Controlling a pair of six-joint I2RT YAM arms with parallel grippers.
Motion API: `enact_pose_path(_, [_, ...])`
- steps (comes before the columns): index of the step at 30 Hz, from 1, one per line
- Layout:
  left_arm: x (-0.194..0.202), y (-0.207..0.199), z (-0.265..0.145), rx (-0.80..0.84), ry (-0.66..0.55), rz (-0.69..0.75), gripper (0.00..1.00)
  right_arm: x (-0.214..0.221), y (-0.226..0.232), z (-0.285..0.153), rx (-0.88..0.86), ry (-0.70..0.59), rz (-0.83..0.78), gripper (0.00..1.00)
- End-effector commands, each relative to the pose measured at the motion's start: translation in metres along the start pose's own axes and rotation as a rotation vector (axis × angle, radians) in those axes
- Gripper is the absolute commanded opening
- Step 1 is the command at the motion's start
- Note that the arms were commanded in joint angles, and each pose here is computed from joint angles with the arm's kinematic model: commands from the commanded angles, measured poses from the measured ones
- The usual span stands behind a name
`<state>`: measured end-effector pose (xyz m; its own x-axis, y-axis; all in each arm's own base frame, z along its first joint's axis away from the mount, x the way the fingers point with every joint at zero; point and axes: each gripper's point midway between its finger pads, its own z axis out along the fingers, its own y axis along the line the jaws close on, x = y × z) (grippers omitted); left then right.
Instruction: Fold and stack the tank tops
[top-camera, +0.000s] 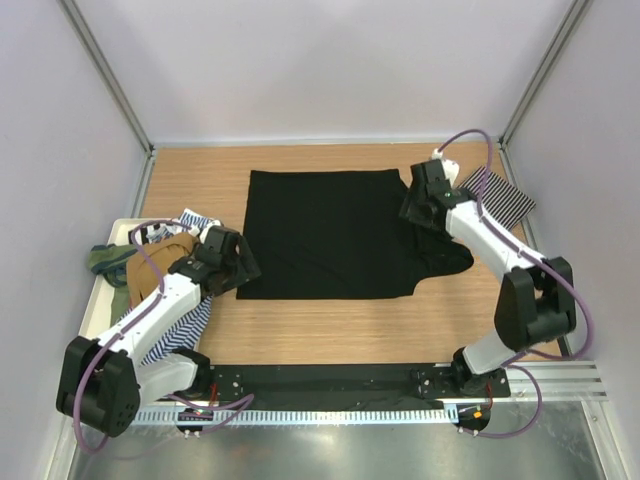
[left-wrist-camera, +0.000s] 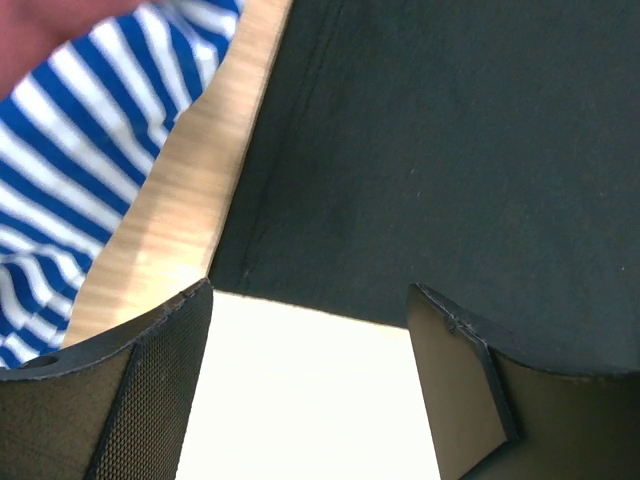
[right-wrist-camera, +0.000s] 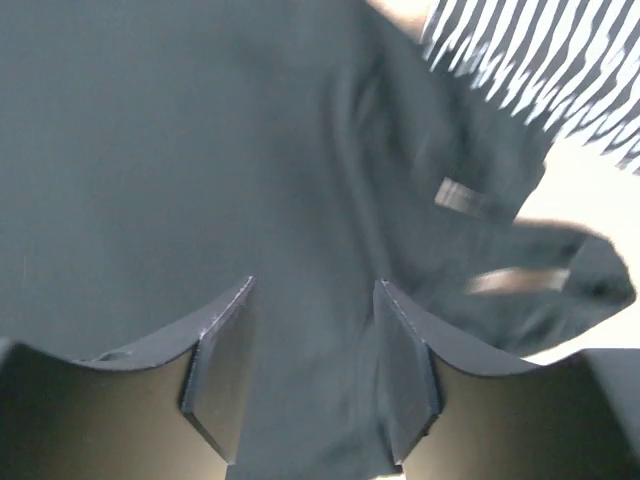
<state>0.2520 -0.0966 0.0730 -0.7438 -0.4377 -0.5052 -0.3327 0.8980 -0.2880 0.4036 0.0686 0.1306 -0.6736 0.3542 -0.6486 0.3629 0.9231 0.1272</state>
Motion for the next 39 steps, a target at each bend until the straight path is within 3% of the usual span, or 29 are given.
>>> enact_pose_path(1, [0.004, 0.008, -0.008, -0.034, 0.013, -0.064, 0.78, 0.064, 0.004, -0.019, -0.044, 0.098, -0.056, 0.54])
enact_pose_path(5, [0.015, 0.015, -0.012, -0.044, 0.039, -0.103, 0.77, 0.128, -0.017, -0.040, -0.064, 0.168, -0.071, 0.52])
enact_pose_path(11, [0.020, 0.019, -0.013, -0.039, 0.033, -0.128, 0.75, 0.169, -0.033, -0.050, -0.088, 0.212, -0.013, 0.50])
enact_pose_path(24, [0.019, 0.022, -0.005, -0.053, 0.010, -0.133, 0.68, 0.195, -0.040, -0.031, -0.069, 0.251, -0.005, 0.44])
enact_pose_path(29, [0.020, 0.022, 0.002, -0.061, 0.011, -0.131, 0.66, 0.204, -0.049, -0.029, -0.045, 0.258, -0.002, 0.34])
enact_pose_path(30, [0.021, 0.023, 0.004, -0.068, 0.018, -0.131, 0.65, 0.205, -0.049, -0.029, -0.047, 0.260, -0.003, 0.27])
enact_pose_path(31, [0.021, 0.022, 0.005, -0.067, 0.019, -0.131, 0.65, 0.205, -0.051, -0.029, -0.041, 0.258, -0.004, 0.15])
enact_pose_path(33, [0.022, 0.021, 0.008, -0.068, 0.029, -0.130, 0.63, 0.202, -0.053, -0.032, -0.038, 0.246, 0.003, 0.03])
enact_pose_path(39, [0.026, 0.023, 0.015, -0.079, 0.036, -0.129, 0.53, 0.195, -0.062, -0.040, -0.016, 0.205, 0.008, 0.01])
